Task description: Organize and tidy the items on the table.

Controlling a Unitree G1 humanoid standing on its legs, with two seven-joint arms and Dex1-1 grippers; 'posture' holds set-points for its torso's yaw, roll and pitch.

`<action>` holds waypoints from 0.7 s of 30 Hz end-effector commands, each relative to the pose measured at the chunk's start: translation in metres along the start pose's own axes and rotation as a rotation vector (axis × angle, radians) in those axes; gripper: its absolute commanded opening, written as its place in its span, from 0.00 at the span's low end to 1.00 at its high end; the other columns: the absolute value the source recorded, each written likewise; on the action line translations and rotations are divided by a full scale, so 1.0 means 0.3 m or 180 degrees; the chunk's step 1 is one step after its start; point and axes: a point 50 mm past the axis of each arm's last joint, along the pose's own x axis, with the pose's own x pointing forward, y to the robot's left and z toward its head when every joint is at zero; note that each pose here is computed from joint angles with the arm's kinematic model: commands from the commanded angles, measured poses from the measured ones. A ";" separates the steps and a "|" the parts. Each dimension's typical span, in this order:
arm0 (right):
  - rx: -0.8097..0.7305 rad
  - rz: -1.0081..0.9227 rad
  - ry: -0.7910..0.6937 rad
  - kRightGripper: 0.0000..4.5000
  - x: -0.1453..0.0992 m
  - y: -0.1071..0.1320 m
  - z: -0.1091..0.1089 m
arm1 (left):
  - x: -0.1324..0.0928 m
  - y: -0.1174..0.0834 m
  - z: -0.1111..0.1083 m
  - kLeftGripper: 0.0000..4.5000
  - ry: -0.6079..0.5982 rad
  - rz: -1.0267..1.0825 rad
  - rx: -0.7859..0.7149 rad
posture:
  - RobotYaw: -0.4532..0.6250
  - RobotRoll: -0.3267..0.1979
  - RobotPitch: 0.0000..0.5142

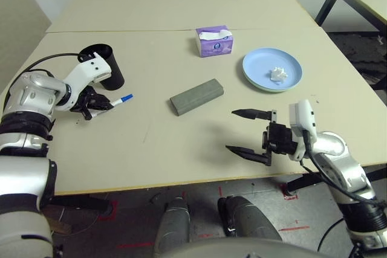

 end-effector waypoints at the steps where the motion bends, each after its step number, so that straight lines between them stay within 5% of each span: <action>1: -0.0006 0.0052 -0.0016 1.00 0.013 0.003 0.008 | 0.008 -0.007 -0.020 0.06 0.0005 -0.0040 -0.0055 | 0.32 0.62 0.26; 10: 0.0015 0.0059 -0.0016 1.00 0.017 0.001 0.002 | -0.017 -0.076 0.001 0.06 -0.0402 -0.0761 0.0237 | 0.34 0.62 0.26; 15: 0.0029 0.0071 -0.0009 1.00 0.019 -0.005 -0.004 | -0.089 -0.136 0.055 0.06 -0.1242 -0.1204 0.0350 | 0.36 0.62 0.25; 21: 0.0084 -0.0004 -0.0076 1.00 0.018 -0.014 -0.009 | -0.200 -0.088 0.127 0.06 -0.2546 -0.0570 -0.0085 | 0.37 0.62 0.25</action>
